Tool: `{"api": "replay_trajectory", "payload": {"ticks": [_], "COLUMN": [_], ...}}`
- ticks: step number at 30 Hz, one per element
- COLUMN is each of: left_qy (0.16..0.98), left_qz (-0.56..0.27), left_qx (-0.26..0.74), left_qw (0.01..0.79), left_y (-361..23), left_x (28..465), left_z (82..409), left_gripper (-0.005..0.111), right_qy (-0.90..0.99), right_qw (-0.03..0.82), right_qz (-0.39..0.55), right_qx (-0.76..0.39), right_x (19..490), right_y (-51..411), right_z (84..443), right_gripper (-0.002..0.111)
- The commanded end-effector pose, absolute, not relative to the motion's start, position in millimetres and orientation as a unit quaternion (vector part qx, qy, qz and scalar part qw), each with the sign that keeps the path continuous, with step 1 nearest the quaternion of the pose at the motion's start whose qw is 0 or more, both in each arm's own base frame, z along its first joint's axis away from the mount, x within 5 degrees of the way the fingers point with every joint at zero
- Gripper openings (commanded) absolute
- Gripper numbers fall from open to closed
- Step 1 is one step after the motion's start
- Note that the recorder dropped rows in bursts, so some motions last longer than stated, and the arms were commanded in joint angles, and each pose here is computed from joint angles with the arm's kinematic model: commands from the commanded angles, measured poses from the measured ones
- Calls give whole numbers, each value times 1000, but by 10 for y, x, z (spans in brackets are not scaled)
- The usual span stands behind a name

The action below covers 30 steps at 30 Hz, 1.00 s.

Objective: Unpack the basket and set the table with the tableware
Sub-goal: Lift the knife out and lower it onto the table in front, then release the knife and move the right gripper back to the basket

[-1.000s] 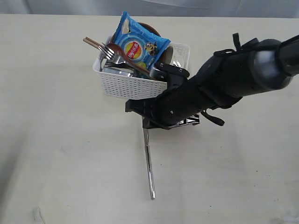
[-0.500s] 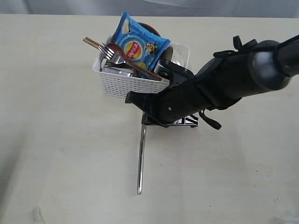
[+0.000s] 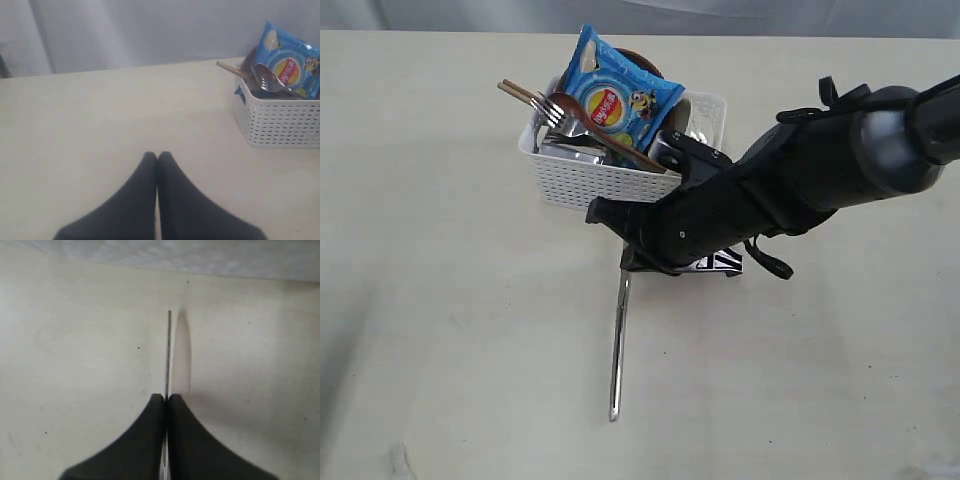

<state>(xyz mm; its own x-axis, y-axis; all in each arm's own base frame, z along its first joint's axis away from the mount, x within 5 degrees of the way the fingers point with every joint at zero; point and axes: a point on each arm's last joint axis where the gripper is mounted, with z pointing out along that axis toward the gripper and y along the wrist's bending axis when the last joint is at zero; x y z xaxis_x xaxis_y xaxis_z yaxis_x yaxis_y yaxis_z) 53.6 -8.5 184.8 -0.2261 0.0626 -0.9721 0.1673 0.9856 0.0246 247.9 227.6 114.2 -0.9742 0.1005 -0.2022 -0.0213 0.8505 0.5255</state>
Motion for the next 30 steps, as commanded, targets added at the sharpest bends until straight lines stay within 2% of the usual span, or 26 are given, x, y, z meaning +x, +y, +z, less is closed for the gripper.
{"api": "replay_trajectory", "payload": {"ticks": [1,2,4,13,20,23,26,30], "left_qy": [781,781,781,781,781,781,781,781], "left_qz": [-45,-45,-45,-45,-45,-45,-45,-45], "left_qx": [73,73,73,73,73,73,73,73], "left_qw": [619,619,619,619,619,619,619,619], "left_y": [-87,-87,-87,-87,-87,-87,-87,-87], "left_x": [533,533,533,533,533,533,533,533], "left_z": [1843,1843,1843,1843,1843,1843,1843,1843], "left_gripper": [0,0,0,0,0,0,0,0], "right_qy": [956,956,956,950,910,897,902,925], "right_qw": [110,110,109,154,227,268,271,224], "right_qz": [273,273,273,271,314,316,281,173], "right_qx": [17,17,18,-2,-144,-155,-187,-252], "right_x": [2476,2476,2476,2562,2668,2818,3033,3306], "right_y": [2270,2270,2270,2172,2367,2493,2607,2722], "right_z": [1144,1144,1144,1343,2152,2450,2542,2487], "right_gripper": [24,32,40,41,41,41,41,41]}}
